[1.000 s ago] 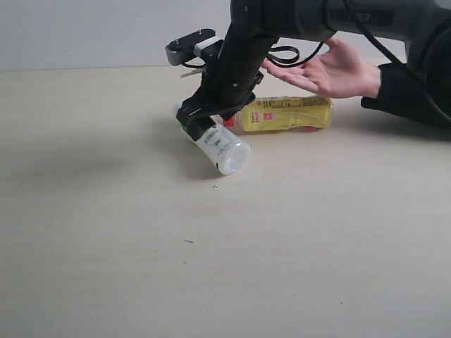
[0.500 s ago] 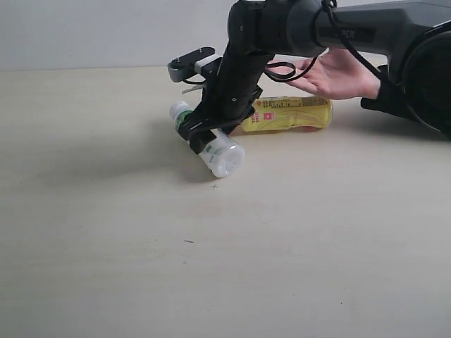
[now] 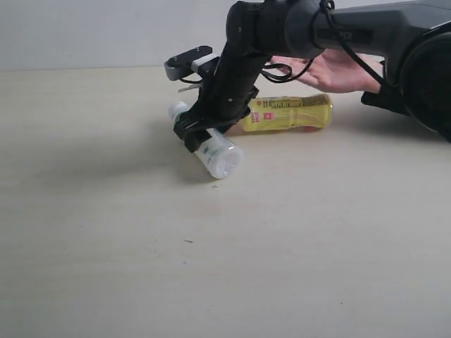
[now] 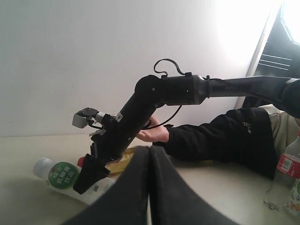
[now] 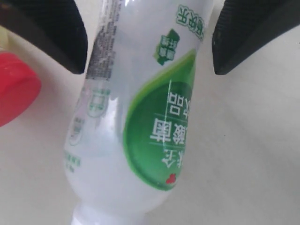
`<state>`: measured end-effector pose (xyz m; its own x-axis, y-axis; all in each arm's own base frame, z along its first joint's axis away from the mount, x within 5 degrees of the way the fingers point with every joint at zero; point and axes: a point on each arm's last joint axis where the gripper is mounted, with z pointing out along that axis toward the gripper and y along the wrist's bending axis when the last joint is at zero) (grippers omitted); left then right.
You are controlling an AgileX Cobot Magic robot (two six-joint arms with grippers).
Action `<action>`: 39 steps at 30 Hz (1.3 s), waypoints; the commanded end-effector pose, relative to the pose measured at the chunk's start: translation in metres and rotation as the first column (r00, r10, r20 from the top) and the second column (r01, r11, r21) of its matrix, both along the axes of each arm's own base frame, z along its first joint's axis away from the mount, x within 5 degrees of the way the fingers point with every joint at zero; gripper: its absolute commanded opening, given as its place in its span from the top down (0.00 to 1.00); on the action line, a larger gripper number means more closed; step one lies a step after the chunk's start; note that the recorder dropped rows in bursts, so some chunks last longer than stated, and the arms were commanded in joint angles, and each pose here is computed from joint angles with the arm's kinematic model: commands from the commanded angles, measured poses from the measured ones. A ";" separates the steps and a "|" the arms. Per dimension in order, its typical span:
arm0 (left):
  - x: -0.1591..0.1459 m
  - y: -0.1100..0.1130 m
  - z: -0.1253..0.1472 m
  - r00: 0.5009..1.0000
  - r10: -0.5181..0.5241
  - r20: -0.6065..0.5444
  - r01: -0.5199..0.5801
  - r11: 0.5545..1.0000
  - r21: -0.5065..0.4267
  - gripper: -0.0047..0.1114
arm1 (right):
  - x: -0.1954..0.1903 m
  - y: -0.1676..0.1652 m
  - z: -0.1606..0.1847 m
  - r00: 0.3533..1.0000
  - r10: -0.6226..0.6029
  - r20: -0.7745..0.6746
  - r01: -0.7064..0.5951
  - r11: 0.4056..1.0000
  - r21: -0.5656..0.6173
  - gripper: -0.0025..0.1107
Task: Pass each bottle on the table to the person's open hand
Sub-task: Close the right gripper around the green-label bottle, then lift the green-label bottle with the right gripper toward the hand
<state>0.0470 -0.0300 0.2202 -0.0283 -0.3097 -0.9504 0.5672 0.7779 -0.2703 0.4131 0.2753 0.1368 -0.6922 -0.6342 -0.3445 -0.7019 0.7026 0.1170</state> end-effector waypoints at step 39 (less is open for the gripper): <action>0.000 0.000 -0.001 1.000 0.001 0.004 -0.001 1.000 -0.002 0.96 | -0.004 0.010 0.020 0.998 0.025 0.056 -0.026 0.999 0.028 0.98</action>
<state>0.0470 -0.0300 0.2202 -0.0283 -0.3097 -0.9504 0.5672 0.7779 -0.2703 0.4082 0.2850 0.1354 -0.6707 -0.6503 -0.3567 -0.7215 0.6836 0.1104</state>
